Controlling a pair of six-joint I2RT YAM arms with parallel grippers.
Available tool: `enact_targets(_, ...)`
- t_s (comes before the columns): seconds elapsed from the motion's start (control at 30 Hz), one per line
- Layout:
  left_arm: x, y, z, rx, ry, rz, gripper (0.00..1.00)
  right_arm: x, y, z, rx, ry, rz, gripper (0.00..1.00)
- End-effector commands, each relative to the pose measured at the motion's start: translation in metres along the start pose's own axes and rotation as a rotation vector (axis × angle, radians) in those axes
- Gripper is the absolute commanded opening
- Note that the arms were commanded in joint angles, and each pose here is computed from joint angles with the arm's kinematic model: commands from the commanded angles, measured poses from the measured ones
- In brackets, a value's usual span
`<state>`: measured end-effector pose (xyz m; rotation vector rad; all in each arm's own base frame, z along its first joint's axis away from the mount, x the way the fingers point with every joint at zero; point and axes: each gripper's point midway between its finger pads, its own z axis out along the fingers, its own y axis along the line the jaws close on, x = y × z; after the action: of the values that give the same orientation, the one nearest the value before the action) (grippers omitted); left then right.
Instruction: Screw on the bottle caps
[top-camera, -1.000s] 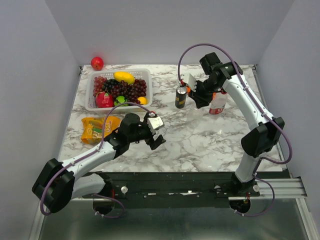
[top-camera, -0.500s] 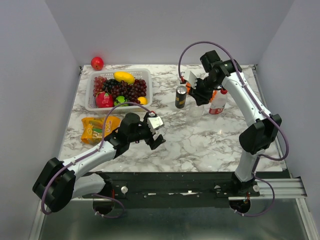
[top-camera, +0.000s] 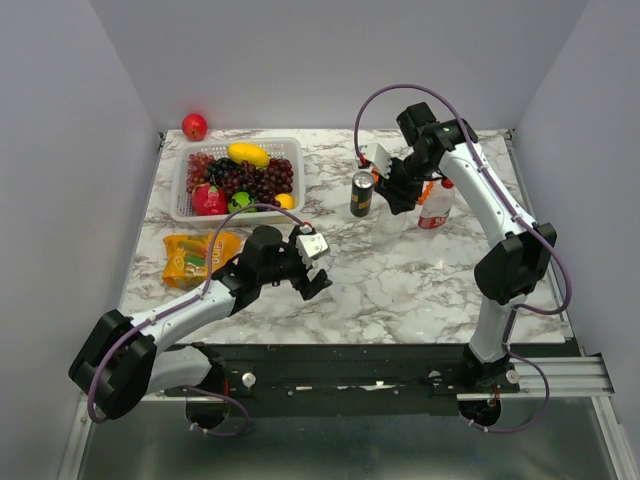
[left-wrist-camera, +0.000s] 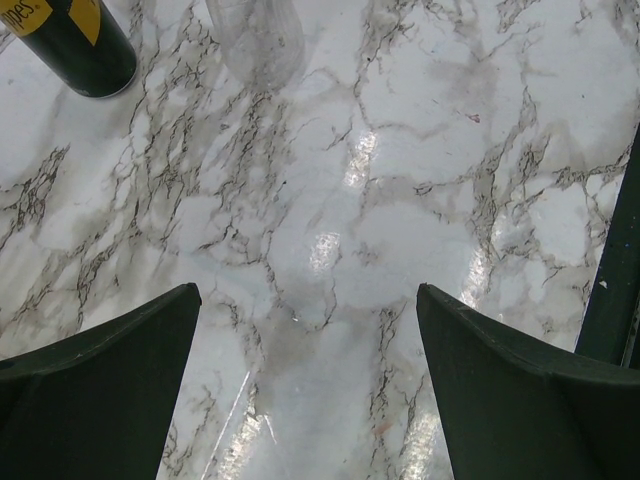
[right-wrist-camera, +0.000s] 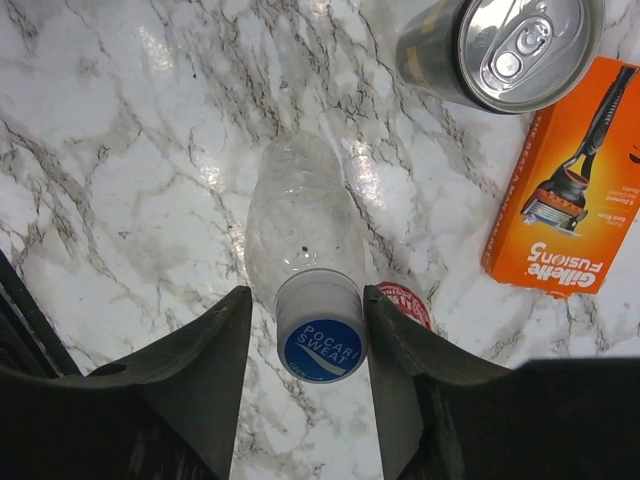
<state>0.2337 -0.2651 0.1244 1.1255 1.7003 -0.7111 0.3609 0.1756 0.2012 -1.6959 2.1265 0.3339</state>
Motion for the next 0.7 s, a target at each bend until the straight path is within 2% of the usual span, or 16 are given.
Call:
enact_targets(0.0,-0.018,0.0,0.003,0.021,-0.051,0.009,0.99,0.017,0.034,-0.009,-0.139,0.074,0.075,0.58)
enact_targets(0.13,-0.019,0.001,0.004,0.019,-0.055,0.012,0.99,0.015,0.033,-0.009,-0.138,0.066,0.077,0.63)
enact_targets(0.17,-0.019,0.001,0.005,0.021,-0.052,0.009,0.99,0.013,0.031,-0.01,-0.135,0.059,0.073,0.74)
enact_targets(0.47,-0.019,0.002,0.005,0.021,-0.051,0.01,0.99,0.002,0.027,-0.011,-0.125,0.013,0.089,0.99)
enact_targets(0.6,-0.042,0.013,0.001,-0.038,-0.087,-0.016,0.99,-0.03,0.022,-0.038,-0.067,-0.108,0.104,0.99)
enact_targets(0.67,-0.054,0.027,-0.004,-0.097,-0.099,-0.034,0.99,-0.054,0.019,-0.067,0.008,-0.212,0.153,1.0)
